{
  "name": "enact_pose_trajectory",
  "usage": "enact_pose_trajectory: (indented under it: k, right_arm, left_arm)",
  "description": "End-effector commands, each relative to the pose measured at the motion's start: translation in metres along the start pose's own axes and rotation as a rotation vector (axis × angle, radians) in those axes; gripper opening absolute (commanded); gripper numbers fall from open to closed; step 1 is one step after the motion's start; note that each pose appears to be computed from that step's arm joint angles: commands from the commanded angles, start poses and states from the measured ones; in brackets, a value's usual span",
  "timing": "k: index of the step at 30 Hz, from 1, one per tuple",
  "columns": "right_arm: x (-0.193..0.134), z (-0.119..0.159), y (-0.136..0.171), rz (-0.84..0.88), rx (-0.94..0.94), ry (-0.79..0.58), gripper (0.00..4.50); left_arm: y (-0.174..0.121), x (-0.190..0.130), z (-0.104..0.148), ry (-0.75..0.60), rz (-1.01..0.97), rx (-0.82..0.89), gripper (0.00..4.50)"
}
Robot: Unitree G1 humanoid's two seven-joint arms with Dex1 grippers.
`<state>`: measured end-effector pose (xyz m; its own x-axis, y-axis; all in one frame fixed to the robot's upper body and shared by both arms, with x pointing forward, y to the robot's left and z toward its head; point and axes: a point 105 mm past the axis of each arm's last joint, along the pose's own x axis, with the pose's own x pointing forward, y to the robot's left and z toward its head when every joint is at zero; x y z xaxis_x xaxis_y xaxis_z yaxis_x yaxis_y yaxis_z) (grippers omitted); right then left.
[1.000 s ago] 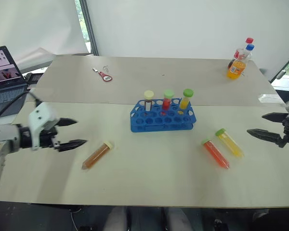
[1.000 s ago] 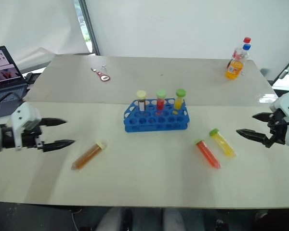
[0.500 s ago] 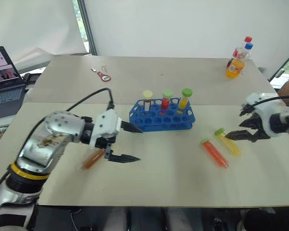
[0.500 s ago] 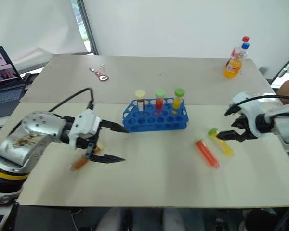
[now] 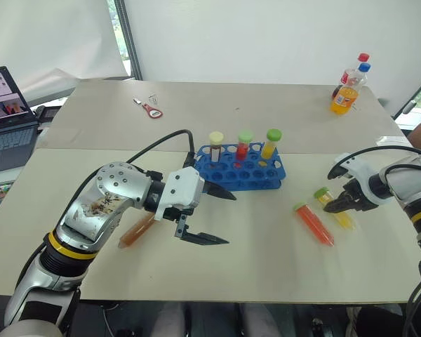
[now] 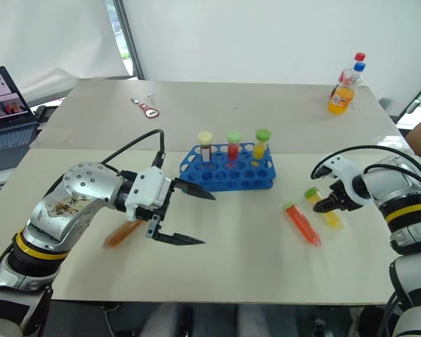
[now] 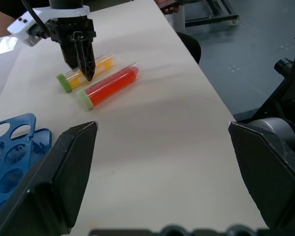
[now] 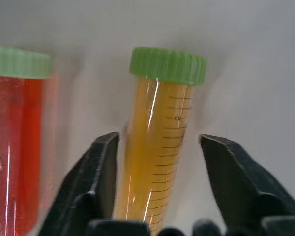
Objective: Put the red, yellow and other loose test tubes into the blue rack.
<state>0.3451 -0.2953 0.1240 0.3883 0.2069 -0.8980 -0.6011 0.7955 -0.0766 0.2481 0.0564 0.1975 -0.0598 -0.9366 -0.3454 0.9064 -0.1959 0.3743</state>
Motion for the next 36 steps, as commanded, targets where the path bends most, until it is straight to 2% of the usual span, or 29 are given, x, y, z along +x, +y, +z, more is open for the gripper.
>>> enact_pose_trajectory:
  k: [1, 3, 7, 10, 14, 18, 20, 22, 27, 36]
  right_arm:
    - [-0.007, 0.008, -0.004, -0.019, -0.006, -0.029, 1.60]
    - [-0.005, 0.006, -0.004, -0.019, 0.001, -0.030, 1.04]
    - [-0.013, 0.007, -0.006, -0.046, -0.002, -0.068, 0.99]
    - [-0.036, 0.021, -0.004, -0.061, -0.020, -0.167, 0.99]
    - [-0.069, 0.050, 0.023, -0.028, -0.138, -0.410, 0.99]
    - [-0.087, 0.085, 0.062, -0.039, -0.172, -0.794, 0.99]
    - [-0.090, 0.099, 0.077, -0.086, -0.177, -1.021, 0.99]
    - [-0.082, 0.105, 0.082, -0.156, -0.141, -1.138, 0.99]
    - [-0.061, 0.121, 0.086, -0.245, -0.073, -1.270, 0.99]
    - [-0.027, 0.131, 0.086, -0.284, -0.068, -1.287, 0.99]
  left_arm:
    - [0.000, 0.004, 0.008, -0.034, 0.011, 0.026, 4.50]
    - [0.000, 0.005, 0.006, -0.038, 0.015, 0.018, 4.50]
    - [0.002, 0.004, 0.001, -0.033, 0.030, 0.009, 4.50]
    - [0.002, -0.002, -0.003, -0.029, 0.052, -0.002, 4.50]
    - [0.008, -0.015, -0.012, -0.033, 0.140, -0.037, 4.50]
    - [0.017, -0.031, -0.016, -0.066, 0.255, -0.065, 4.50]
    - [0.020, -0.036, -0.013, -0.119, 0.300, -0.072, 4.50]
    - [0.023, -0.037, -0.010, -0.157, 0.327, -0.078, 4.50]
    - [0.027, -0.035, -0.008, -0.173, 0.345, -0.104, 4.50]
    - [0.025, -0.037, -0.007, -0.145, 0.328, -0.113, 4.50]
